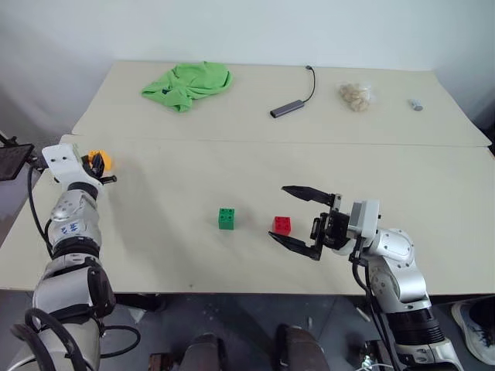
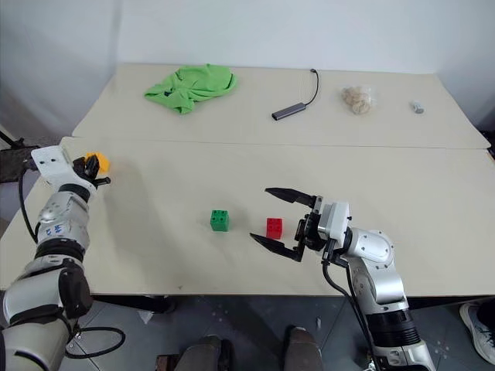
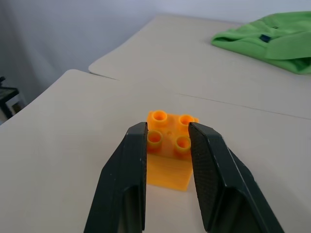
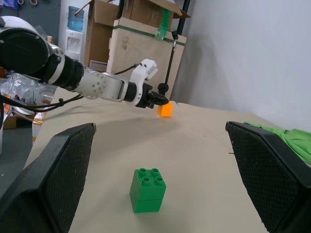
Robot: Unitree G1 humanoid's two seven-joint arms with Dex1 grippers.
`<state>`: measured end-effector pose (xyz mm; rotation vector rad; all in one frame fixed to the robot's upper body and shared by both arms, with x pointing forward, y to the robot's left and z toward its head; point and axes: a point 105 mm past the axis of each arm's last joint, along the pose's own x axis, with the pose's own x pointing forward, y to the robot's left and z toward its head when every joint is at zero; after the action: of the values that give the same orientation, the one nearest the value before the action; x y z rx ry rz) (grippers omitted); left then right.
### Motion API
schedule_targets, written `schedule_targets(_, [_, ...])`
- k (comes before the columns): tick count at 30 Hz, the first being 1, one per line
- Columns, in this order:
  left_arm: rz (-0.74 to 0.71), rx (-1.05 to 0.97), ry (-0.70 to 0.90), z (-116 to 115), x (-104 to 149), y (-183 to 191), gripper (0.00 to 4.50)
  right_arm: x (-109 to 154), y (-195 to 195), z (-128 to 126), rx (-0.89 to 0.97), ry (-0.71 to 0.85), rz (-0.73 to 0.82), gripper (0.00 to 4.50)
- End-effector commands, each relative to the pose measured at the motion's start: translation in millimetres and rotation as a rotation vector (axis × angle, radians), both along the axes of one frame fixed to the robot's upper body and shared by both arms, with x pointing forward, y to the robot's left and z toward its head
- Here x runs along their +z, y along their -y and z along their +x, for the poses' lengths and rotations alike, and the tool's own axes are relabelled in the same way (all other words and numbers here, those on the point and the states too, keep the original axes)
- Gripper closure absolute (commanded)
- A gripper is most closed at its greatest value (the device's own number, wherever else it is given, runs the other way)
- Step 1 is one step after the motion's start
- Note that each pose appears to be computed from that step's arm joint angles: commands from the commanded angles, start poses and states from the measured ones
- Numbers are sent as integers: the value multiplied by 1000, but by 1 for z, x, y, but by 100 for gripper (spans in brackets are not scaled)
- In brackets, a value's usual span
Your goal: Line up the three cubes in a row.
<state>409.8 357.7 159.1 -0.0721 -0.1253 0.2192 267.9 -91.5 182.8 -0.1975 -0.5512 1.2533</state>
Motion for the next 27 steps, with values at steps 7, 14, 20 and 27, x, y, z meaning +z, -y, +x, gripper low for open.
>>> schedule_targets(7, [250, -884, 185, -50, 61, 77, 357, 6, 7, -5, 6, 16, -22, 0])
schedule_targets(14, [408, -1312, -6, -70, 47, 122, 357, 4, 22, -9, -6, -13, -70, 0])
schedule_targets(20, [471, -1496, -77, -68, 21, 148, 357, 1, 37, -12, -66, -33, -100, 0])
schedule_targets(27, [403, -1372, -26, -48, 34, 141, 299, -5, 42, -21, -124, -63, -90, 0])
